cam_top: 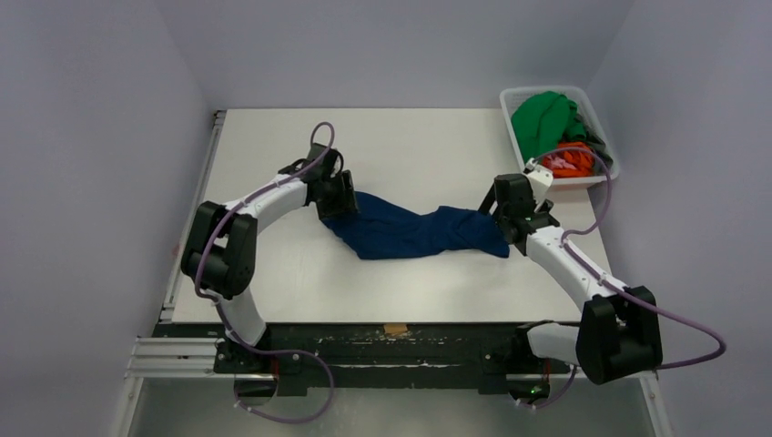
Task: Fold and stack the t-shirts
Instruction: Flatten out the tshirt
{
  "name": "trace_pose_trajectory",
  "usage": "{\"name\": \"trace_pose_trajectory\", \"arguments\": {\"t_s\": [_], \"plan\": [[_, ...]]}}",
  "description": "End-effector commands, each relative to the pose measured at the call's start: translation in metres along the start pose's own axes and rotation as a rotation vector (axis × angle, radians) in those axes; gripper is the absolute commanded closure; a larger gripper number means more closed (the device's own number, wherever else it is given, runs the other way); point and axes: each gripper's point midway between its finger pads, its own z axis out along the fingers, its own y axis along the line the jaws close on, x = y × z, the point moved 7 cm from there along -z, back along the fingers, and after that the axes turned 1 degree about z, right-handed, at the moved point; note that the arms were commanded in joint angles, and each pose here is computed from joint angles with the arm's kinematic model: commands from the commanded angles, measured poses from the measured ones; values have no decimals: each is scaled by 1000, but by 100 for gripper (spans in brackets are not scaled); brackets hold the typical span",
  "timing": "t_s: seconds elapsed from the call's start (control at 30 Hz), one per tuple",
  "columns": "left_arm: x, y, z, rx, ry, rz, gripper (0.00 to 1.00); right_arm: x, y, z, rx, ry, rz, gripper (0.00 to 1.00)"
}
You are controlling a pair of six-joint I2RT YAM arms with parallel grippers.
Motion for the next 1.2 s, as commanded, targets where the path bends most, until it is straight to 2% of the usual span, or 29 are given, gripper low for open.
{"name": "trace_pose_trajectory", "arguments": {"t_s": [0.0, 0.2, 0.23, 0.3, 0.57, 0.77, 0.8, 0.93, 1.03, 1.17], "plan": [[-16, -14, -2, 15, -42, 10, 47, 3, 8, 7, -11, 22, 39, 10], [-21, -19, -7, 5, -62, 22, 67, 7, 9, 12, 6, 48, 27, 11], [-22, -19, -8, 2, -68, 25, 76, 8, 8, 12, 9, 52, 28, 11], [-23, -21, -10, 5, -73, 30, 100, 10, 8, 12, 12, 60, 29, 11], [-14, -16, -43, 35, -196, 27, 100, 21, 10, 20, 3, 91, 31, 16], [-8, -14, -77, 86, -298, 30, 100, 32, 29, 40, -74, 146, 5, 33], [-7, -14, -81, 94, -309, 32, 100, 35, 33, 42, -92, 170, 0, 38], [-4, -15, -86, 106, -304, 35, 100, 45, 46, 43, -205, 228, -2, 67], [-1, -12, -90, 107, -308, 27, 100, 44, 44, 36, -232, 228, -2, 100], [4, -10, -107, 121, -344, 21, 100, 26, 39, 10, -284, 166, 20, 100]]}}
